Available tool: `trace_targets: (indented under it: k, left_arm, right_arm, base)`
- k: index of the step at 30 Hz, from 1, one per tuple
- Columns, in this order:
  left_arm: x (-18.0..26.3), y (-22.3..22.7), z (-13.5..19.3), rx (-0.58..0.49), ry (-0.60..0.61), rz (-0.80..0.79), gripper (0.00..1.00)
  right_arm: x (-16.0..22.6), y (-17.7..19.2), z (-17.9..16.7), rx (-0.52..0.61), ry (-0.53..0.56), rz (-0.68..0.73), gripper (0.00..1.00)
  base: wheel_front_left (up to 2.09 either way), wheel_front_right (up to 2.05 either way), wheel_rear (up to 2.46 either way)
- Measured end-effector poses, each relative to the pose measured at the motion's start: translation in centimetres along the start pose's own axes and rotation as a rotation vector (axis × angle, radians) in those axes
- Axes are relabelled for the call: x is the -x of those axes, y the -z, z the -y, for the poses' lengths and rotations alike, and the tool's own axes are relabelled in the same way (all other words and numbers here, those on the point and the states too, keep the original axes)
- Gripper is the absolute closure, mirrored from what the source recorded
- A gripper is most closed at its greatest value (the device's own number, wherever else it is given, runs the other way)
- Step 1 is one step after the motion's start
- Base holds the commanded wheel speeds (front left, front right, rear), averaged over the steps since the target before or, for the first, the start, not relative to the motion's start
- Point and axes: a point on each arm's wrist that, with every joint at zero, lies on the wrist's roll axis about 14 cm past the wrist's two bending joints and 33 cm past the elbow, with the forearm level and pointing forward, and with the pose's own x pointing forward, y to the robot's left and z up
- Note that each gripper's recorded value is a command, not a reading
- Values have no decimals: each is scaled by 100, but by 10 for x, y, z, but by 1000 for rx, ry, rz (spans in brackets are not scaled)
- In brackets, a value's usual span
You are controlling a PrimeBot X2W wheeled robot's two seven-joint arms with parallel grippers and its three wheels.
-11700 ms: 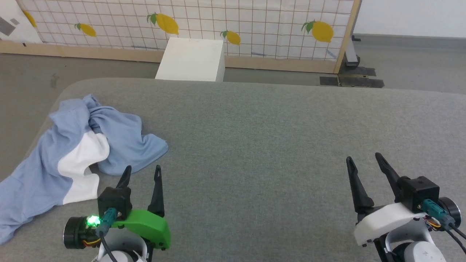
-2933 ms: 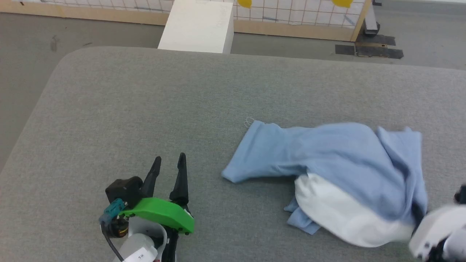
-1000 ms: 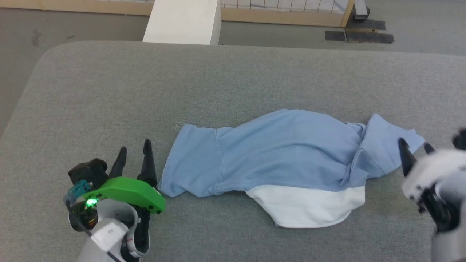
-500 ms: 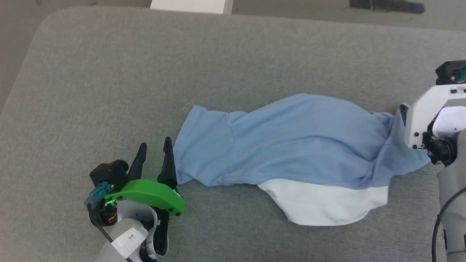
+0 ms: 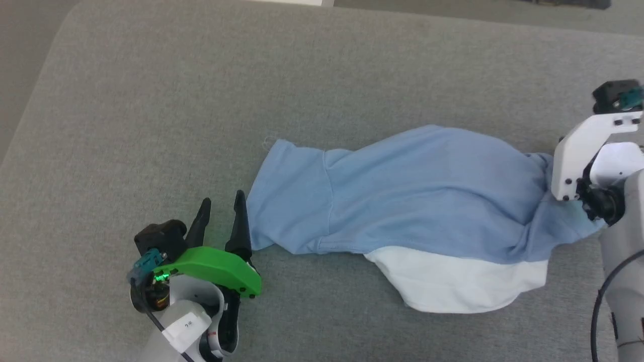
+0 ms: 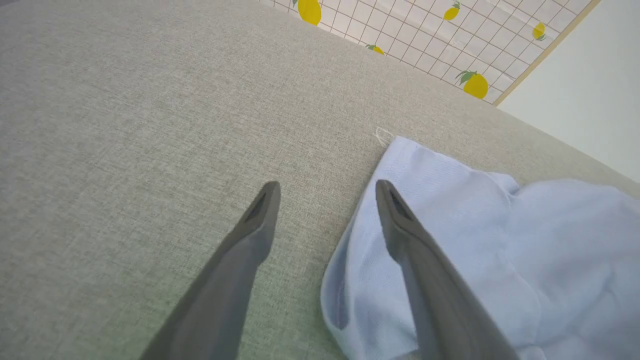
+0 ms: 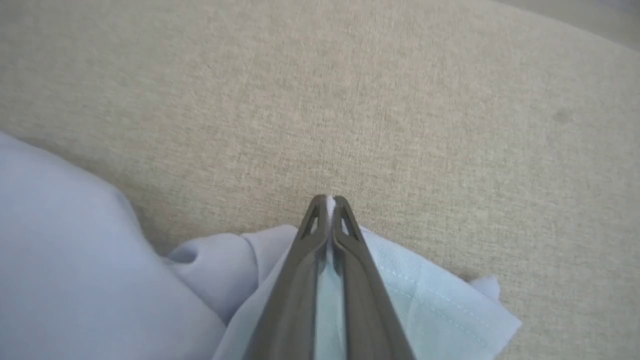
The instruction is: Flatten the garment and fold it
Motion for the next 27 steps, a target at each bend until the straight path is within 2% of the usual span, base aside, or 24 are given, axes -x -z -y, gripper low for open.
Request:
trace_targets:
  k: [6, 9, 11, 12, 16, 18, 22, 27]
  left_arm:
    - [7, -12, 14, 10, 39, 32, 0]
    - [13, -15, 21, 16, 58, 41, 0]
    - [16, -18, 25, 19, 72, 44, 0]
    - [18, -20, 29, 21, 79, 44, 0]
    - [22, -11, 31, 16, 83, 1, 0]
    - [23, -5, 30, 14, 78, -27, 0]
    - [27, 5, 25, 6, 41, -91, 0]
    - [38, 34, 17, -20, -6, -343, 0]
  right_arm:
    - [49, -37, 29, -121, 20, 251, 100]
    - [81, -21, 60, -198, 78, 308, 100]
    - [100, 10, 79, -247, 126, 285, 100]
    - [116, 56, 90, -313, 169, 207, 100]
    - [137, 135, 87, -412, 203, 38, 100]
    - [142, 146, 85, -438, 204, 25, 100]
    - [145, 144, 85, -458, 204, 57, 100]
    - [147, 137, 86, -455, 204, 93, 100]
  base:
    - [0, 0, 0]
    - [0, 0, 0]
    - [0, 0, 0]
    - [0, 0, 0]
    - [0, 0, 0]
    - [0, 0, 0]
    - [0, 0, 0]
    - [0, 0, 0]
